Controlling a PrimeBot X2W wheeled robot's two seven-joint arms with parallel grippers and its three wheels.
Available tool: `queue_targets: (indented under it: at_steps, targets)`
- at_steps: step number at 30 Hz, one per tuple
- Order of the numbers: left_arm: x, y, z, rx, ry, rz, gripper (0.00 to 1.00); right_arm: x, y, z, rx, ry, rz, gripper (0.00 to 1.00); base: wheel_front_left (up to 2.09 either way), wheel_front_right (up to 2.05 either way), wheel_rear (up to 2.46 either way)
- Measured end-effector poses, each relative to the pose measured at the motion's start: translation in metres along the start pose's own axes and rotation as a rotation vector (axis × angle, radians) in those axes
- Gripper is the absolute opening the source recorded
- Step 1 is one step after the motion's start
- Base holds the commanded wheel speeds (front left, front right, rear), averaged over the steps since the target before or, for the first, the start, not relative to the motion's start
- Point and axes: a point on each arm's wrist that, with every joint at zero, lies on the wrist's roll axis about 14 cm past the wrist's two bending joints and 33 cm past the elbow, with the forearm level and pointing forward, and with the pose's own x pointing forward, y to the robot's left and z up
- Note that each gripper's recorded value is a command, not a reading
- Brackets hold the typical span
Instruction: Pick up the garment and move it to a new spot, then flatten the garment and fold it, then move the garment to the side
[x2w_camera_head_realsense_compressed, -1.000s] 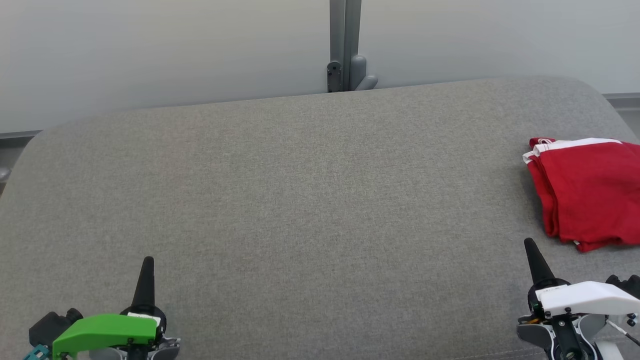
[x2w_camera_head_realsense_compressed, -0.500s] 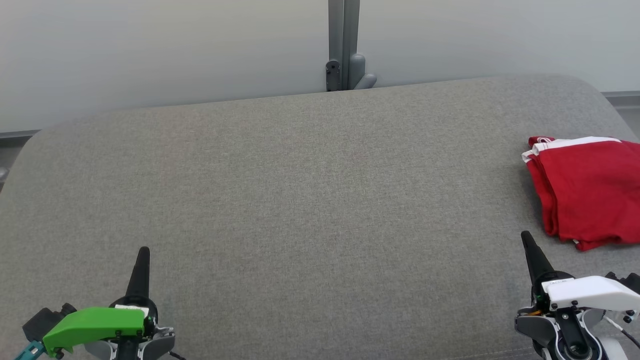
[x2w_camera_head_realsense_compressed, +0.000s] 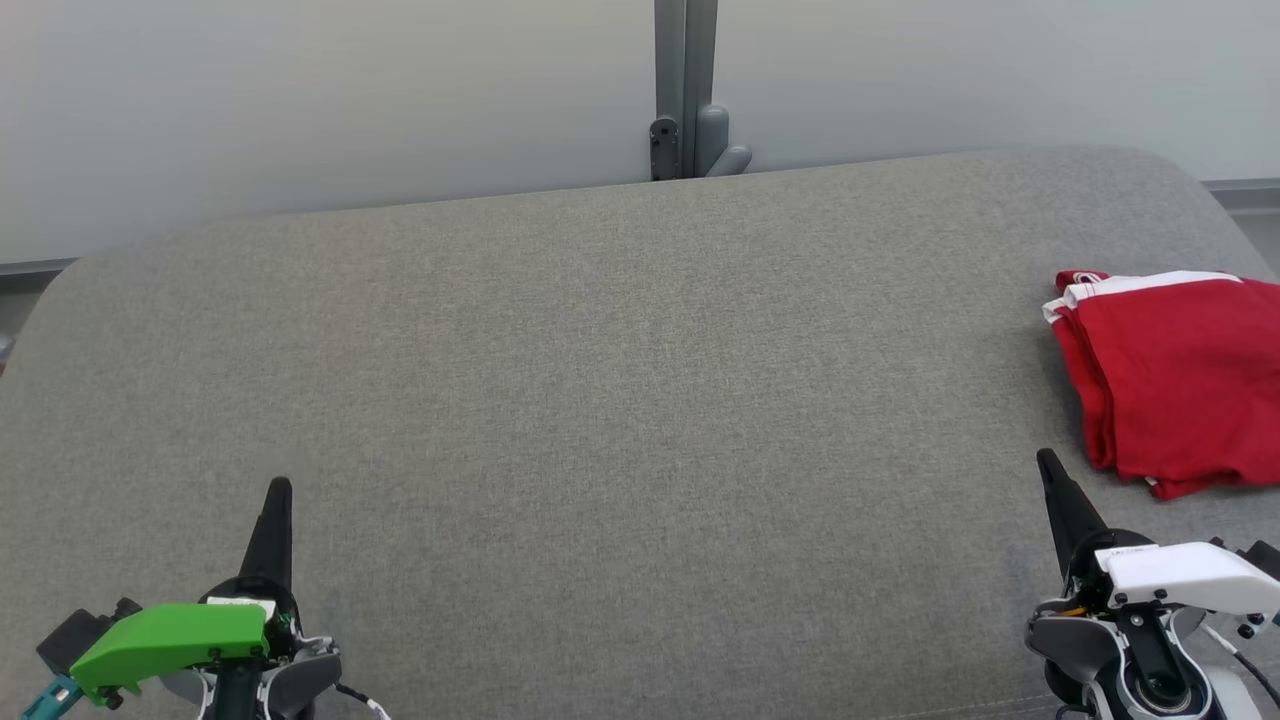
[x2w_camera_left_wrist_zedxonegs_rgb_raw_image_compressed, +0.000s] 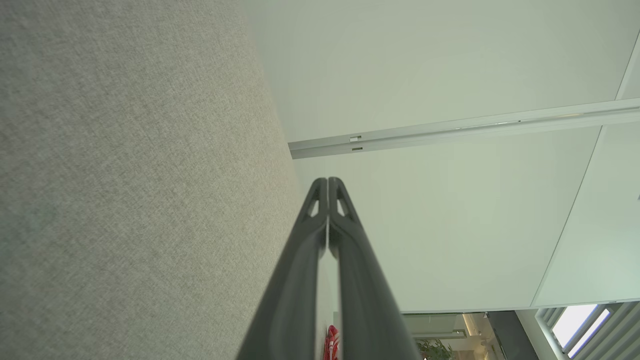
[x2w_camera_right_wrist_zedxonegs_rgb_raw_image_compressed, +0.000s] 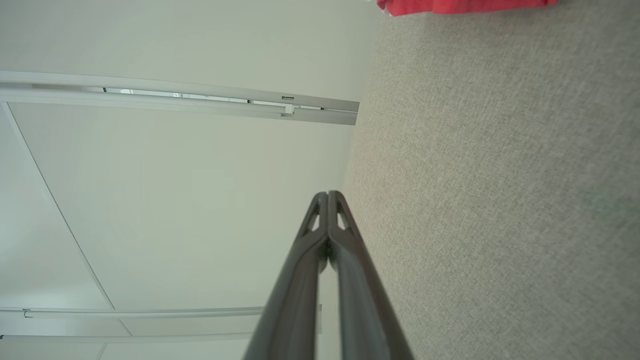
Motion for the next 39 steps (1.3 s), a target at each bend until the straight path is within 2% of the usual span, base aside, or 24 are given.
queue_targets:
  at_steps: [18,39]
  targets:
    - [0.006,-0.011,0.002,-0.122,0.006,-0.039,0.00,0.004,0.008,0.000,0.140,0.011,0.030,0.00,0.00,0.00,0.00]
    - [0.007,-0.013,0.003,-0.124,0.003,-0.043,0.00,0.004,0.009,0.000,0.142,0.011,0.033,0.00,0.00,0.00,0.00]
